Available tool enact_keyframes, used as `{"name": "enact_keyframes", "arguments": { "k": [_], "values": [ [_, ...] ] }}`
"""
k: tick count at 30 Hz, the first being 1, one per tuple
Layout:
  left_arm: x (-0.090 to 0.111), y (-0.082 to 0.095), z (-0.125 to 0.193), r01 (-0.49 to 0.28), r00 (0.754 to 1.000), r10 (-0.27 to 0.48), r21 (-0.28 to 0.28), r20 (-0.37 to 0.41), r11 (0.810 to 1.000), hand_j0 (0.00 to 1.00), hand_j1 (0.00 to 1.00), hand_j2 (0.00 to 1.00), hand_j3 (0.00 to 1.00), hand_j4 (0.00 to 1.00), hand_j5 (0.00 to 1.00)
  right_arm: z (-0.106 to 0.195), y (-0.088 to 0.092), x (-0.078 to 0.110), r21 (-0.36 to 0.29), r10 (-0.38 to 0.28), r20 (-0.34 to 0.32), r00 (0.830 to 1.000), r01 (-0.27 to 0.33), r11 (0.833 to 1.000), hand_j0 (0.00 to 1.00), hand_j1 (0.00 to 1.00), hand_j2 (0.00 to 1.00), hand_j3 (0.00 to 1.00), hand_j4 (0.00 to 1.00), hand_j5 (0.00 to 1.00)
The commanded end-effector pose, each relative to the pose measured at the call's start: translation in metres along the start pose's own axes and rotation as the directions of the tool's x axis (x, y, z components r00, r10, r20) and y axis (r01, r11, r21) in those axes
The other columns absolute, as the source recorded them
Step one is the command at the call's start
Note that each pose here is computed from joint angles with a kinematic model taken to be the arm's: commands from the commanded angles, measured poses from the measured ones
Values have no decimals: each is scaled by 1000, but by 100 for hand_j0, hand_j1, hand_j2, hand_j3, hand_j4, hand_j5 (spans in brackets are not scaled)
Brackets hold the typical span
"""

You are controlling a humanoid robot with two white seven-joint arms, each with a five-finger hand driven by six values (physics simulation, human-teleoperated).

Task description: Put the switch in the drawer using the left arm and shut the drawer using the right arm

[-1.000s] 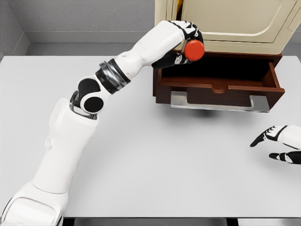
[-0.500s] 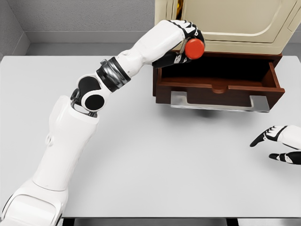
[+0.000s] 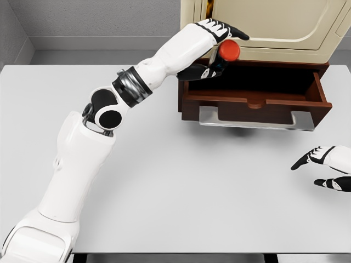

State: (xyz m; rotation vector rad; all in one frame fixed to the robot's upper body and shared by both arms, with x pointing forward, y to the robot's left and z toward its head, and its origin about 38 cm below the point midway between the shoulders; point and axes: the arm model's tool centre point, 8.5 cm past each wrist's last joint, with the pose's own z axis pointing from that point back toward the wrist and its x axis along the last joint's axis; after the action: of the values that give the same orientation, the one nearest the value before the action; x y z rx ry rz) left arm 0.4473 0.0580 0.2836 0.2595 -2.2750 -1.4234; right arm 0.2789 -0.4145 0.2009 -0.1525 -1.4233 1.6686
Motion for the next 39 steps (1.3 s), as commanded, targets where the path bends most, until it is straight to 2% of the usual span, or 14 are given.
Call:
{"name": "enact_keyframes", "arguments": {
  "k": [1,16,18,21,22,23,24,25,27,29,32,34,35,39],
  "values": [
    [0,1,0,-5,1000,5,4,0,1000,81,81,81,81,81,81,0,-1,0,-4,-6,1,1000,6,1000,70,70,70,70,70,70],
    [5,0,0,-5,1000,5,7,16,1000,81,81,81,81,81,81,1,1,0,-1,-9,0,1000,9,1000,73,73,73,73,73,73],
    [20,5,1,33,991,-35,25,126,999,81,81,81,81,81,81,1,1,0,-1,-9,0,1000,9,1000,73,73,73,73,73,73],
    [28,12,1,46,986,-53,46,160,998,81,81,81,81,81,81,1,1,0,-1,-9,-1,1000,9,1000,73,73,73,73,73,73],
    [29,10,2,42,986,-49,45,161,998,84,84,84,84,84,84,1,1,0,-2,-10,1,1000,10,1000,73,73,73,73,73,73],
    [34,12,3,44,984,-53,55,171,997,100,100,100,100,100,100,1,1,0,-2,-11,0,1000,11,1000,73,73,73,73,73,73],
    [39,18,15,64,980,-75,64,184,996,100,100,100,100,100,100,1,1,0,-2,-11,-1,1000,11,1000,73,73,73,73,73,73],
    [47,32,29,13,972,-35,99,231,995,100,100,100,100,100,100,1,1,0,-1,-9,-1,1000,9,1000,73,73,73,73,73,73],
    [46,35,41,-78,959,54,77,278,994,100,100,100,100,100,100,1,1,0,-2,-10,1,1000,10,1000,74,74,74,74,74,74],
    [54,47,49,-169,916,161,-12,368,986,100,100,100,100,100,100,1,1,0,0,-10,0,1000,10,1000,74,74,74,74,74,74],
    [60,62,58,-286,885,311,-123,347,950,100,100,100,100,100,100,1,2,0,2,-12,0,1000,12,1000,74,74,74,74,74,74],
    [56,54,63,-396,845,458,-253,275,883,100,100,100,100,100,100,1,2,0,0,-12,-1,1000,12,1000,80,80,80,80,80,80],
    [54,54,63,-434,831,497,-268,251,860,100,100,100,100,100,100,1,1,0,-3,-11,0,1000,11,1000,80,80,80,80,80,80],
    [44,52,69,-604,730,672,-340,125,720,100,100,100,100,100,100,-1,-1,4,-15,-11,16,1000,12,1000,77,77,77,77,77,77]
  ]
}}
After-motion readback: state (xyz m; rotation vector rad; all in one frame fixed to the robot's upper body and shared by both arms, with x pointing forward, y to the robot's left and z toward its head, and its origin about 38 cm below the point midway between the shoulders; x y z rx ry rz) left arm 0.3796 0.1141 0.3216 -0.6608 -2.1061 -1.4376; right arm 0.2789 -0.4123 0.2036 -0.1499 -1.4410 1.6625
